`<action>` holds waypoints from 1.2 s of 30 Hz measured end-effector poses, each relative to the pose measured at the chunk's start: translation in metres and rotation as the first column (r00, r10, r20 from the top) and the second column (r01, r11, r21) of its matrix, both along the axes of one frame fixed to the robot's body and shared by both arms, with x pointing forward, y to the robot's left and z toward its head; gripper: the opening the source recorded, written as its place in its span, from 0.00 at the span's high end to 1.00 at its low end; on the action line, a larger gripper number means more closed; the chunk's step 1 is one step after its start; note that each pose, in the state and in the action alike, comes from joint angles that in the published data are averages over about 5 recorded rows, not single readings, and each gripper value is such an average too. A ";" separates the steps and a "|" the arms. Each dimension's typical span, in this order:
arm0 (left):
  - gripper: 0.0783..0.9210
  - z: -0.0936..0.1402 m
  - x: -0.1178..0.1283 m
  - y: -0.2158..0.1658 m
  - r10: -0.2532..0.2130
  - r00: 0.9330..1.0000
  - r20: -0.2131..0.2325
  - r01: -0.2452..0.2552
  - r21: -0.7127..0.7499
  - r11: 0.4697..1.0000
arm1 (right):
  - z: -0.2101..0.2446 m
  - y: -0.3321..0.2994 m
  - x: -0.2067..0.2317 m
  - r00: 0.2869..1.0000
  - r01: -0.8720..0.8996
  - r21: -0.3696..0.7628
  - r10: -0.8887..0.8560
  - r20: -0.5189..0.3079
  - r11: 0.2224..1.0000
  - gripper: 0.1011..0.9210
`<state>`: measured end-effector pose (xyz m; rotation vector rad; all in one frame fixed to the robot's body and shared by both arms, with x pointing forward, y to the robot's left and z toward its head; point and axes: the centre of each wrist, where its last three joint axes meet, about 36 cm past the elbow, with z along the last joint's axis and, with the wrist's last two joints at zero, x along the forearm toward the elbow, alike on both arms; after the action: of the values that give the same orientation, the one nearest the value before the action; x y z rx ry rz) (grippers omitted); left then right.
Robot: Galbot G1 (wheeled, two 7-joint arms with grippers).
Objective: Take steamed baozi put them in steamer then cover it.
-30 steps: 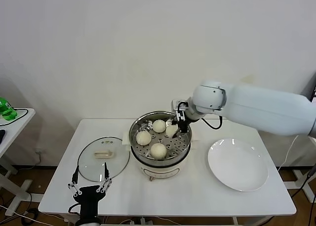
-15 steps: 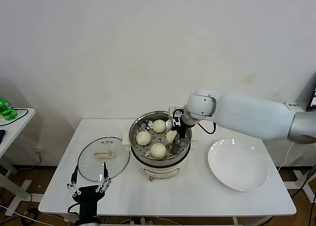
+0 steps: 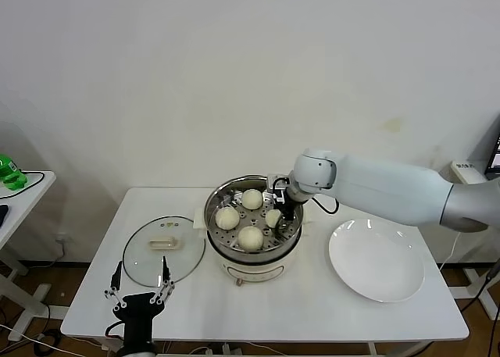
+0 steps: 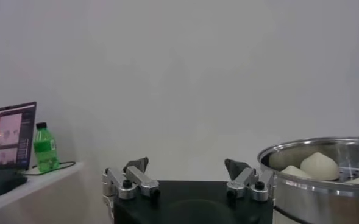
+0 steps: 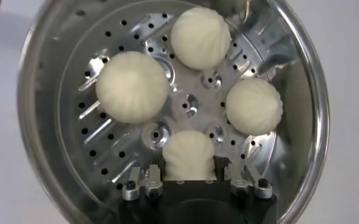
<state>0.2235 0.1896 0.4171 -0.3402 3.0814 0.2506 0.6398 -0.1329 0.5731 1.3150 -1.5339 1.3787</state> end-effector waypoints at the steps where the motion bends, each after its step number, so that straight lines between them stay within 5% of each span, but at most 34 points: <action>1: 0.12 0.000 0.000 0.000 0.000 1.000 0.000 0.000 -0.001 1.000 | 0.000 0.000 0.000 1.000 -0.001 -0.001 0.001 0.000 1.000 0.47; 13: 0.12 0.001 -0.002 -0.001 0.002 1.000 -0.002 -0.002 -0.001 1.000 | 0.006 -0.007 0.000 1.000 0.002 0.006 -0.002 0.007 1.000 0.13; 27: 0.12 -0.006 0.004 0.009 0.011 0.999 -0.036 -0.011 0.008 1.000 | 0.063 -0.017 -0.008 0.997 0.026 0.086 -0.033 0.075 0.996 0.12; 36: 0.12 -0.018 0.013 0.025 0.017 0.996 -0.088 -0.013 0.047 0.999 | 0.102 -0.038 -0.035 0.971 0.049 0.297 -0.115 0.208 0.953 0.12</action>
<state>0.2361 0.2141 0.3993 -0.3608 3.1548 0.3464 0.6052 -0.1709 0.6756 1.2806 -1.9838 1.3198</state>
